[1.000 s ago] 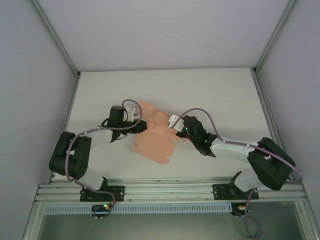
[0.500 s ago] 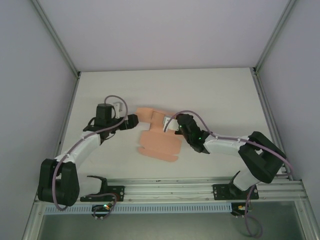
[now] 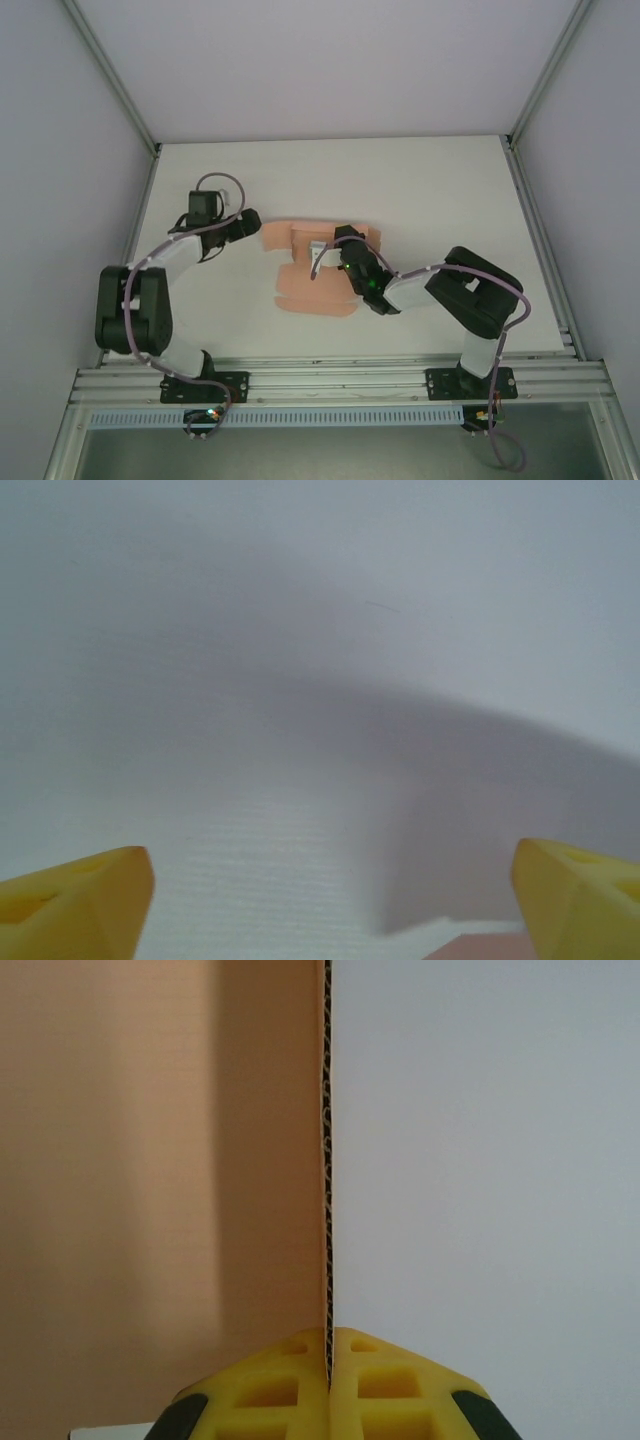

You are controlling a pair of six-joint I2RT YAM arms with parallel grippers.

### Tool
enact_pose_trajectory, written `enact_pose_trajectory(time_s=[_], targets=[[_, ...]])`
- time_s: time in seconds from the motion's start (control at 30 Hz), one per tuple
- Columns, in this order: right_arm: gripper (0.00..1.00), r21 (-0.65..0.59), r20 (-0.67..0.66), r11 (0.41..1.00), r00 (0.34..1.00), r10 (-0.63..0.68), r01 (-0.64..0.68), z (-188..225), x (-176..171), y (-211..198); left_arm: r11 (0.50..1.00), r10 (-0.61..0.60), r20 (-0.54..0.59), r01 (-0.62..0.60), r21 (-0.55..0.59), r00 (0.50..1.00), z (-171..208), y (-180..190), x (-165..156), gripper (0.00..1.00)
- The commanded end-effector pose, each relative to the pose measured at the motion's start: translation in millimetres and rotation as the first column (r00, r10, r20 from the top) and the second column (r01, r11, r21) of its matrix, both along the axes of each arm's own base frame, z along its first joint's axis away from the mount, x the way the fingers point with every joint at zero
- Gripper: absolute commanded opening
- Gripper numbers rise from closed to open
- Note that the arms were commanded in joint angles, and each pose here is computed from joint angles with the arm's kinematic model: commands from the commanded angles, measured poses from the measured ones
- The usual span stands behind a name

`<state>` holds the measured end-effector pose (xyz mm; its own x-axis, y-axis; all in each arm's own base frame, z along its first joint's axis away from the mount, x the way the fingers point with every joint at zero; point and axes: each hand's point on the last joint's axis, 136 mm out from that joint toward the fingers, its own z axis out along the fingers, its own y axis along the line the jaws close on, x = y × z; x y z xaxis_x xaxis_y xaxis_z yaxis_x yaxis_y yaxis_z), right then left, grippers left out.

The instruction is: Assemble paper box

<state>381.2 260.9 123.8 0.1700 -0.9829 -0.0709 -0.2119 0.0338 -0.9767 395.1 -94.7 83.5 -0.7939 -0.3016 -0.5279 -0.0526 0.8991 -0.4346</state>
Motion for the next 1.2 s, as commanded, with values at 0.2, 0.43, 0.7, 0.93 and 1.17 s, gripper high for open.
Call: enact_pose_trajectory(time_s=[0.2, 0.43, 0.7, 0.93, 1.17], targets=[[0.0, 0.105, -0.02, 0.994, 0.999, -0.037, 0.039, 13, -3, -4, 0.951, -0.286, 0.09, 0.294, -0.093, 0.954, 5, -70, -17, 0.57], [0.0, 0.107, -0.018, 0.992, 0.998, -0.065, 0.067, 10, 0, -10, 0.877, -0.403, 0.167, 0.432, -0.211, 0.9, 14, -105, -46, 0.42], [0.0, 0.117, -0.009, 0.991, 0.998, -0.068, 0.069, 11, -1, -11, 0.817, -0.492, 0.226, 0.535, -0.214, 0.841, 18, -128, -63, 0.43], [0.0, 0.118, -0.02, 0.991, 0.998, -0.055, 0.057, 8, -3, -10, 0.819, -0.53, 0.203, 0.559, -0.126, 0.823, 8, -132, -60, 0.5], [0.0, 0.082, 0.029, 0.993, 0.996, -0.085, 0.082, 14, 4, -20, 0.827, -0.546, 0.225, 0.562, -0.012, 0.807, 6, -128, -66, 0.52]])
